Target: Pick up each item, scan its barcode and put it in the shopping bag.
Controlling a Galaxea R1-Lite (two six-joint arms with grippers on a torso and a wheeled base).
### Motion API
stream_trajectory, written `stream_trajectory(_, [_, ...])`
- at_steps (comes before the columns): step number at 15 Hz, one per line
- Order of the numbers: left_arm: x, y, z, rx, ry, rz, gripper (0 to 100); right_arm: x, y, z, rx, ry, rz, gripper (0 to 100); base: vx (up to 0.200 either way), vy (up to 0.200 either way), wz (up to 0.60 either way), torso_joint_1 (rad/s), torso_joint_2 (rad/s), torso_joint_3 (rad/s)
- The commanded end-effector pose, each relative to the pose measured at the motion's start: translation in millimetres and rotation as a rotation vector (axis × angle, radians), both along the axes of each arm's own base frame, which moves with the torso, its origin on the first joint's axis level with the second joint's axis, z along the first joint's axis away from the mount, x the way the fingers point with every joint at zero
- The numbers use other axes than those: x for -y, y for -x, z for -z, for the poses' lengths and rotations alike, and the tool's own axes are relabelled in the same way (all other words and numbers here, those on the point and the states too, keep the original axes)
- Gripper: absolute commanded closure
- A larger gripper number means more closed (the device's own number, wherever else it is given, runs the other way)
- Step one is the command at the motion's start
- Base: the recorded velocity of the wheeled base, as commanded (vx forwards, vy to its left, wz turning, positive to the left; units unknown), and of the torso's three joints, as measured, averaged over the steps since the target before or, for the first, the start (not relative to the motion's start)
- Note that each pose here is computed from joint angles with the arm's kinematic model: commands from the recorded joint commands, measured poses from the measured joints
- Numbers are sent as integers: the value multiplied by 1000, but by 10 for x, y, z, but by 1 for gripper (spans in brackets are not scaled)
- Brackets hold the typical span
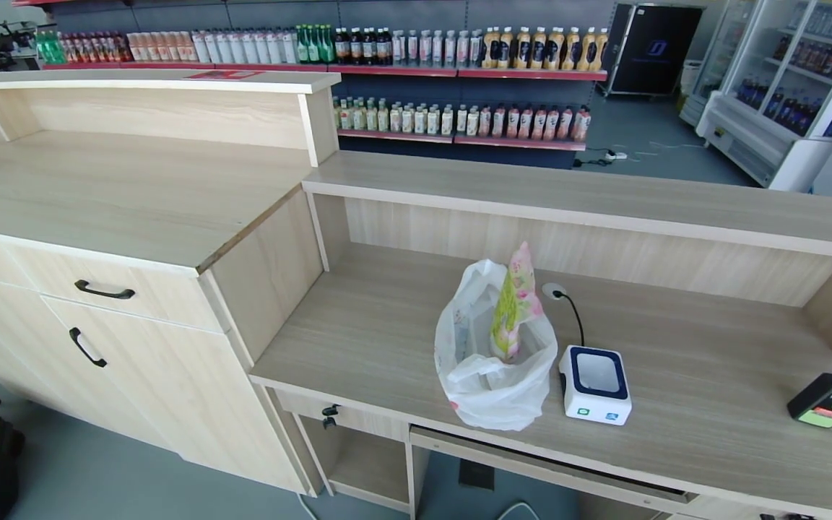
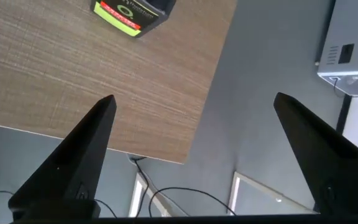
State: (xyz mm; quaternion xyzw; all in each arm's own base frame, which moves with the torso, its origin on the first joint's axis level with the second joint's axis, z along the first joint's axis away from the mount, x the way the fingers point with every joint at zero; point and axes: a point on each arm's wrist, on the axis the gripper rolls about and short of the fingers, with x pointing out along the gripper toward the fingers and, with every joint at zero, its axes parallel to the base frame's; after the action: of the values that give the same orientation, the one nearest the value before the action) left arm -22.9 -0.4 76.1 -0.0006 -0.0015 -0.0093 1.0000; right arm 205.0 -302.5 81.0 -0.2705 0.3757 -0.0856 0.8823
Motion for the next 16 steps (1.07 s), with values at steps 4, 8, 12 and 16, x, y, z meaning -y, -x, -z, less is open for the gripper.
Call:
stream_trajectory(4, [0, 0, 0, 0, 0, 0, 0, 229, -156, 199, 16, -23, -28, 0, 0, 0, 0, 0, 0, 0])
stream_trajectory(8, [0, 0, 0, 0, 0, 0, 0, 306, -215, 377, 20, -59, -59, 0, 0, 0, 0, 0, 0, 0])
stream_trajectory(12, [0, 0, 0, 0, 0, 0, 0, 376, -270, 443, 45, -73, -89, 0, 0, 0, 0, 0, 0, 0])
stream_trajectory(16, [0, 0, 0, 0, 0, 0, 0, 413, -301, 528, 61, -93, -116, 0, 0, 0, 0, 0, 0, 0])
